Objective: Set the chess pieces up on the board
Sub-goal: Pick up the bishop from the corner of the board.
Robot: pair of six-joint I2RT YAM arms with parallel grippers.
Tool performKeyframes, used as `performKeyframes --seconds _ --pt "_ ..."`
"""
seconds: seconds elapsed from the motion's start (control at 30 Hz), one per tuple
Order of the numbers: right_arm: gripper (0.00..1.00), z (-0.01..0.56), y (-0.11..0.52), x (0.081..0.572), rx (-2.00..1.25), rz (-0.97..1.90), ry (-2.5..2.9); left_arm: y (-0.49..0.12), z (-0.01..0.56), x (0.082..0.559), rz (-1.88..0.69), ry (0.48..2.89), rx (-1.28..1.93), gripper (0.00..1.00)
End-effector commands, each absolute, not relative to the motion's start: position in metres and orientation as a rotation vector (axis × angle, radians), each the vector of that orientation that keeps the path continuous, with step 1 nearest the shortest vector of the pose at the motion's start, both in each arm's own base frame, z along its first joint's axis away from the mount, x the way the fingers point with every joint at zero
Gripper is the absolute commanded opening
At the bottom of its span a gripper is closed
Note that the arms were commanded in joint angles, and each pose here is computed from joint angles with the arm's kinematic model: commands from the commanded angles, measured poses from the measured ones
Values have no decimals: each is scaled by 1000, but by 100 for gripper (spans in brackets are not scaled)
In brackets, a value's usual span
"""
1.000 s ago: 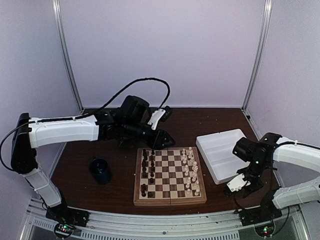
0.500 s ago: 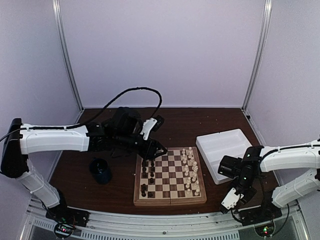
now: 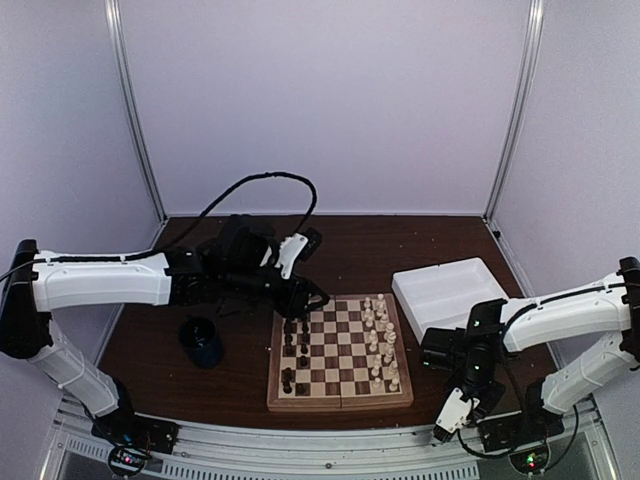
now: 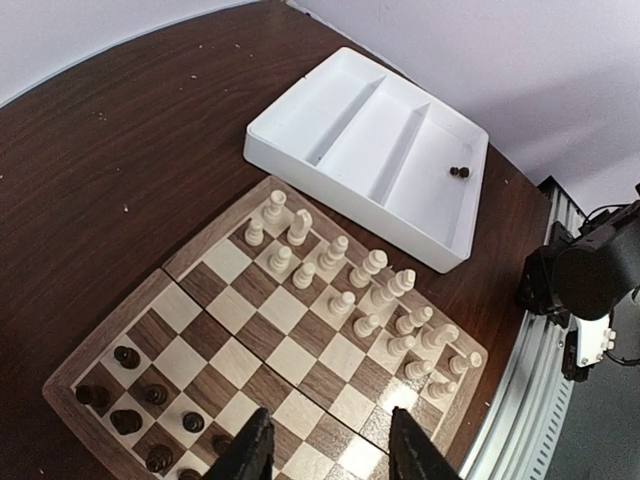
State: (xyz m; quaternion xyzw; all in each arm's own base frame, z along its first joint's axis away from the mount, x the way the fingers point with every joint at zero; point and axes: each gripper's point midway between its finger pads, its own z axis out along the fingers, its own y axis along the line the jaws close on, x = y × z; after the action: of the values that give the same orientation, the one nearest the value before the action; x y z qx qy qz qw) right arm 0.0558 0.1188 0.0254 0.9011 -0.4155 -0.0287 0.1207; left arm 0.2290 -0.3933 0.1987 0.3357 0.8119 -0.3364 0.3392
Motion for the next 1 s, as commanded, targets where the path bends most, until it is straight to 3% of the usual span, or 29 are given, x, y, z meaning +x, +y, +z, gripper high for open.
performKeyframes --seconds 0.0,0.77,0.97 --pt "46 28 130 56 2627 -88 -1259 -387 213 229 -878 2044 845 39" --pt "45 17 127 54 2602 305 -1133 -339 229 215 -795 1962 813 42" --pt "42 17 130 50 2578 273 -1148 -324 229 211 -757 1955 814 43"
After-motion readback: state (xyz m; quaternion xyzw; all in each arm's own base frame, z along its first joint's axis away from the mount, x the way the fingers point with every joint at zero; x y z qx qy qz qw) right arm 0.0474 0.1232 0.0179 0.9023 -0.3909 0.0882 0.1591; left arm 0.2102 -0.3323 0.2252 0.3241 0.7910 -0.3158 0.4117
